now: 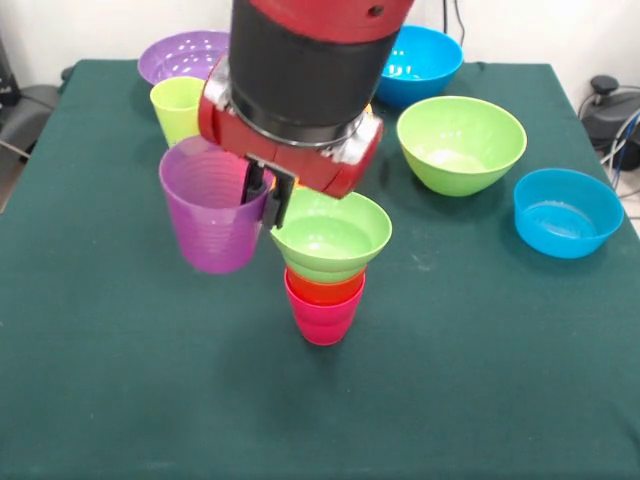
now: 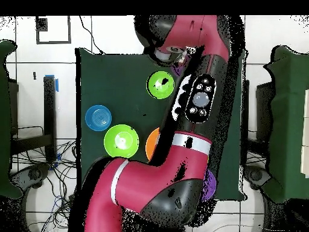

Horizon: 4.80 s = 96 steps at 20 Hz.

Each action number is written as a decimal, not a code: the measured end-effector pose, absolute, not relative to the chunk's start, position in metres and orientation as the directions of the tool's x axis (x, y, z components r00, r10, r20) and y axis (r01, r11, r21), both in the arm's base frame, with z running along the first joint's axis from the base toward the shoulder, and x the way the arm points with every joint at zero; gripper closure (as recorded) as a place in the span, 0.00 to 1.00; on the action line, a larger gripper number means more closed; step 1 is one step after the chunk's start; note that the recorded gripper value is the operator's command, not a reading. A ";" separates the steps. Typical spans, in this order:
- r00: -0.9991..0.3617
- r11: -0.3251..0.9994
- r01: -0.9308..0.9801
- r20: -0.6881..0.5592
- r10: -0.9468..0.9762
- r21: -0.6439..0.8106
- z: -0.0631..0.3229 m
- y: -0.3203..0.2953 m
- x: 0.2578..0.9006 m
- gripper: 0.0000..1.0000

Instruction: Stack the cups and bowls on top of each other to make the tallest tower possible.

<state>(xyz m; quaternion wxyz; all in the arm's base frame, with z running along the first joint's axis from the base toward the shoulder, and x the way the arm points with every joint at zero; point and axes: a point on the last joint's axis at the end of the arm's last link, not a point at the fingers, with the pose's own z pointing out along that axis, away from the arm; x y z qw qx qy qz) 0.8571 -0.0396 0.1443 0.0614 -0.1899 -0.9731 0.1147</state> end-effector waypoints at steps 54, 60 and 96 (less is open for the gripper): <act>-0.872 0.854 0.475 0.018 0.490 -0.213 0.113 0.037 0.844 1.00; -0.862 0.845 0.489 0.025 0.505 -0.215 0.120 0.031 0.838 1.00; -0.855 0.840 0.492 0.057 0.516 -0.227 0.113 0.026 0.833 1.00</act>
